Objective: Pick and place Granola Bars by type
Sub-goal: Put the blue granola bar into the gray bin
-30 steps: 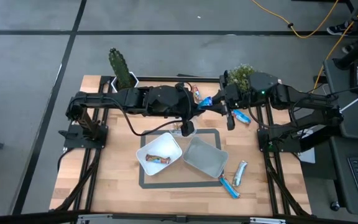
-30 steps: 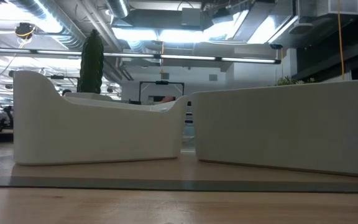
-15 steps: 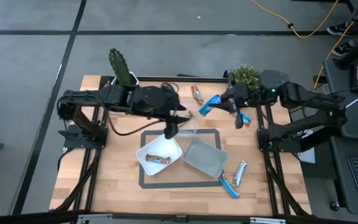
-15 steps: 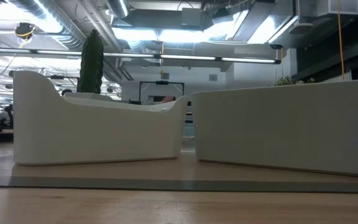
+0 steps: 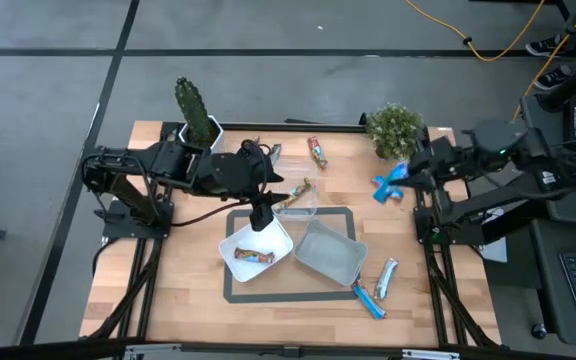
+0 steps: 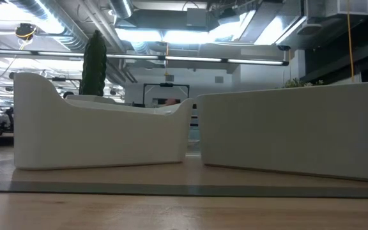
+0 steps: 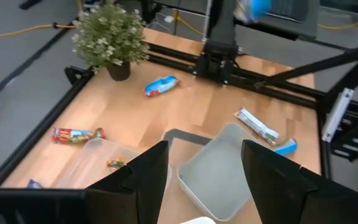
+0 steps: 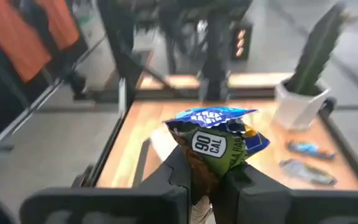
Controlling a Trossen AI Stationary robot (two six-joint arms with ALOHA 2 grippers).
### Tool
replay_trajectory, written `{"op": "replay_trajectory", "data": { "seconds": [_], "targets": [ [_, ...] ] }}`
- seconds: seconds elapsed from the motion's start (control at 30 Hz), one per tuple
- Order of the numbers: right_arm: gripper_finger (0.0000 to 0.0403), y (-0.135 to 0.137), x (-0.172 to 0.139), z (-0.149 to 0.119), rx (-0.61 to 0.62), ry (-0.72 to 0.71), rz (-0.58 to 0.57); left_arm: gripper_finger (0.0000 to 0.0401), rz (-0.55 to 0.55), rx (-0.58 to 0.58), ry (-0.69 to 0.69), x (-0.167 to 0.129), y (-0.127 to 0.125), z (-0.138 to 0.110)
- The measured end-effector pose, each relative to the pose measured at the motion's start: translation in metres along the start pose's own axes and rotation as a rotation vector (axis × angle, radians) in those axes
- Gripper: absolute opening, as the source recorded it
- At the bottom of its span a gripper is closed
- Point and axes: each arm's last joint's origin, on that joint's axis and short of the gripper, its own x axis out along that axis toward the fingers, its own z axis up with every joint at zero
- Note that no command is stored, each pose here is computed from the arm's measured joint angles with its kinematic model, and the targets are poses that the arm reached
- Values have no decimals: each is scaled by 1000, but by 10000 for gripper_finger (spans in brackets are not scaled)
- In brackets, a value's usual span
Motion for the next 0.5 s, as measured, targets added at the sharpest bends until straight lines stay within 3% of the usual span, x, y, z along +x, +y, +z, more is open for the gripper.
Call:
{"op": "replay_trajectory", "data": {
  "seconds": [0.2,0.5],
  "targets": [
    [33,17,48,-10,55,211,52,194,45,-4,-18,1,3,1],
    [33,37,137,-36,29,483,42,194,82,16,-32,1,4,1]
  ]
}}
